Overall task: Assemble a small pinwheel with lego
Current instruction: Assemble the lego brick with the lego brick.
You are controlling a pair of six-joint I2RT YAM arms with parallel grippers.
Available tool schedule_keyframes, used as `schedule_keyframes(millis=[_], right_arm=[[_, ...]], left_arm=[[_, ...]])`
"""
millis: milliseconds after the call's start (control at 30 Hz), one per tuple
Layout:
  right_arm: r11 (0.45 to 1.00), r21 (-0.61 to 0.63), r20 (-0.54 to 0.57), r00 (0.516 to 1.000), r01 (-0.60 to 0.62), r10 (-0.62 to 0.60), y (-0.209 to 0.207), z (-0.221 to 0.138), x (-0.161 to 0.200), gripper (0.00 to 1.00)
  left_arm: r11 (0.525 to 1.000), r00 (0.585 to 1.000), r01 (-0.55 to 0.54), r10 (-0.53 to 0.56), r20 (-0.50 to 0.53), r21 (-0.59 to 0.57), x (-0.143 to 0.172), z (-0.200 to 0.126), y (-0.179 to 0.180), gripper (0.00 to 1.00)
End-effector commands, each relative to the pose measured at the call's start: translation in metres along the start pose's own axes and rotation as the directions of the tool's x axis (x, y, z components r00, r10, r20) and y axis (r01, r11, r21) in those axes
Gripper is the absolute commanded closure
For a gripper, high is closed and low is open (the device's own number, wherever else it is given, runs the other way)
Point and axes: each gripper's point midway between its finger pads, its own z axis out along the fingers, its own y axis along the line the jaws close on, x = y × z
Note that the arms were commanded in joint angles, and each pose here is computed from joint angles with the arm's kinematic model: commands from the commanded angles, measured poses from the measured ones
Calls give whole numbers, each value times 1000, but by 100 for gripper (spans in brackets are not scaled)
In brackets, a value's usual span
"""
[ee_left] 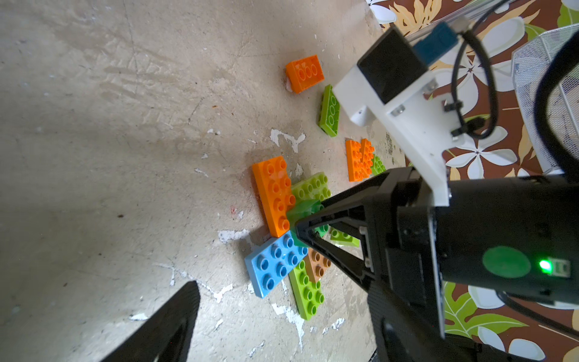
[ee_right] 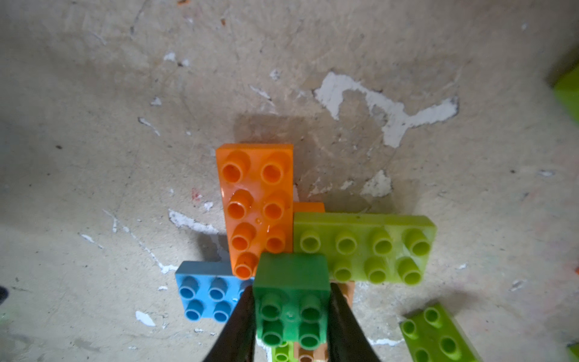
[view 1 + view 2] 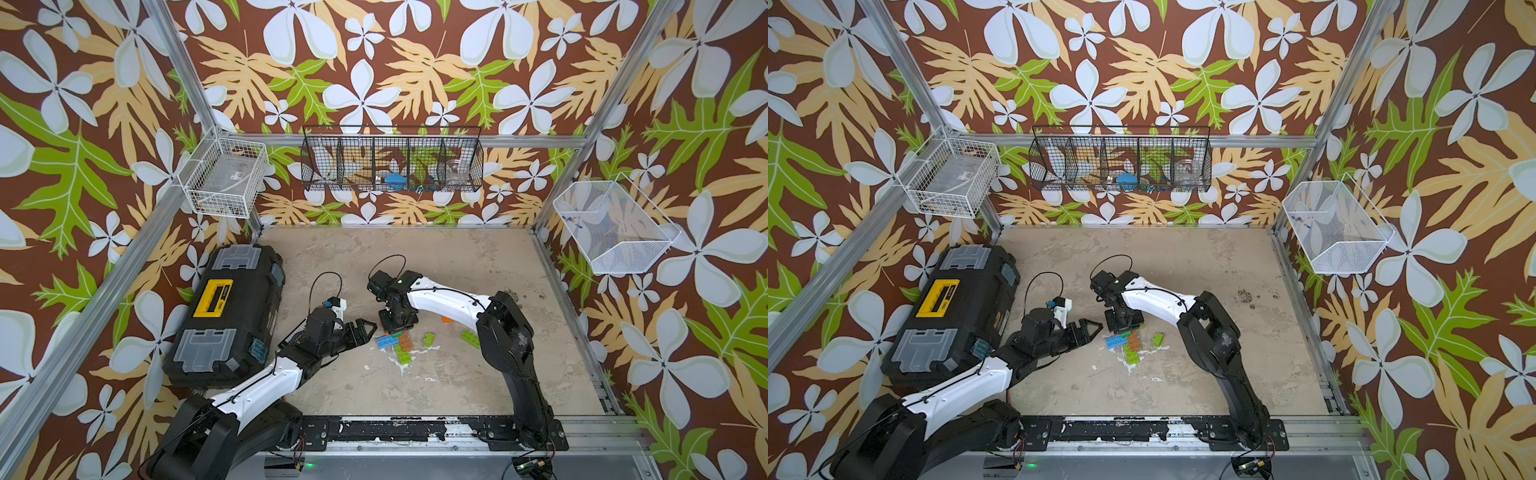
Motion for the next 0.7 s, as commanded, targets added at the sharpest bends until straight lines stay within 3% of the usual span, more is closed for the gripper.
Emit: schedule_keyframes(millis=[0,300,667], right_arm=[[1000,3,-11,1000,0,0,0,-7,2,69],[1000,7,2,1000,1,-1,0,-14,-1,52],[1000,-6,-22,1000,15,-15,1,-6,4,59]], left_arm=[[1000,1000,-17,17,7,0,-2,-1,-2,13],[1000,1000,-17,17,7,-2,-2,-2,-1,13],[1000,1000,-13,13,7,-7,0,-3,1,13]])
